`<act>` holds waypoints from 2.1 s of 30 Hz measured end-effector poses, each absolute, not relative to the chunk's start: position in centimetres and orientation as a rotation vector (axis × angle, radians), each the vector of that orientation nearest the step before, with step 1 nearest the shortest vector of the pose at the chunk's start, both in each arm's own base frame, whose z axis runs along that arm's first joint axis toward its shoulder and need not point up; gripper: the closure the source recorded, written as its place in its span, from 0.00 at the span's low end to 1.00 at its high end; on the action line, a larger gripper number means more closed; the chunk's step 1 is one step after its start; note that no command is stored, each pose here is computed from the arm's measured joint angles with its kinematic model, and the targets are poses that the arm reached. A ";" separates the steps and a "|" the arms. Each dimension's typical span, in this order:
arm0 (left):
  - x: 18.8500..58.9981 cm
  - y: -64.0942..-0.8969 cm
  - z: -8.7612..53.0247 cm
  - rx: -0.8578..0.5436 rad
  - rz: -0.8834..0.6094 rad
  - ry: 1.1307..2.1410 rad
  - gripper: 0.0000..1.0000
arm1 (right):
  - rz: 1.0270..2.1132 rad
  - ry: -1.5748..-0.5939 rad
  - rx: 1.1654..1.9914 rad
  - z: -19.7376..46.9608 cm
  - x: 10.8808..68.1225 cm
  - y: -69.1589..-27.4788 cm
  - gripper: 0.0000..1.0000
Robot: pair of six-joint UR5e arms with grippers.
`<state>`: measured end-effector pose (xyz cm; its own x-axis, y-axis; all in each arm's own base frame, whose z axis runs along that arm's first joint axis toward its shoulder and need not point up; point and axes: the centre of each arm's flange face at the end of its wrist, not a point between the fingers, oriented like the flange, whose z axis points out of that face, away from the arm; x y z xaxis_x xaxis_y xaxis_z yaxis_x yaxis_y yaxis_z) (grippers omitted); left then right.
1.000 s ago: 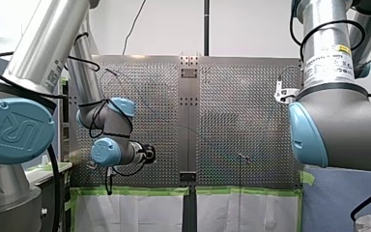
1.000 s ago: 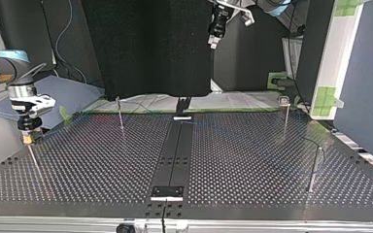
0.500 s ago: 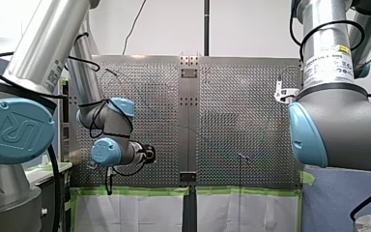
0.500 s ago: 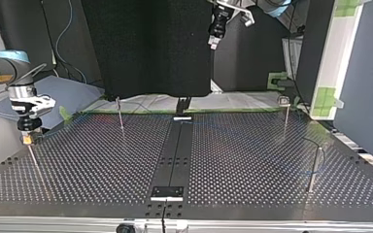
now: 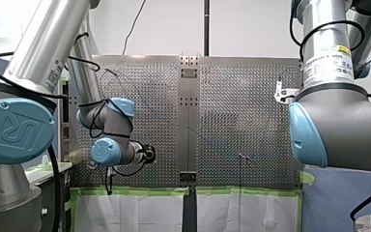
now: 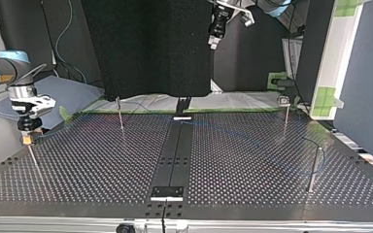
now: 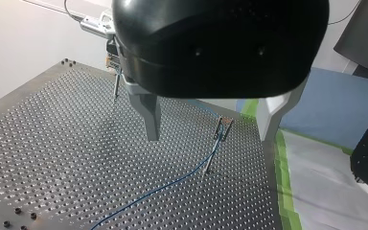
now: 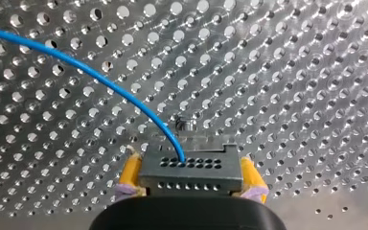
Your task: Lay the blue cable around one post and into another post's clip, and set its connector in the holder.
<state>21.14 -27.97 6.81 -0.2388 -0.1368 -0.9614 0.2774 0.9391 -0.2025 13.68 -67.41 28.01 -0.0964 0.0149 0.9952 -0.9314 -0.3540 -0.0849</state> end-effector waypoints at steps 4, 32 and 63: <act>21.1 -28.0 6.8 0.106 -0.388 1.771 0.00 | 1.558 -1.060 1.399 28.0 13.7 -67.4 0.08; 21.2 -28.0 6.8 0.106 -0.389 1.771 0.00 | 1.568 -1.071 1.394 28.1 13.7 -67.4 0.02; 21.1 -28.0 6.8 0.107 -0.387 1.774 0.00 | 1.574 -1.089 1.373 28.6 13.7 -67.4 0.02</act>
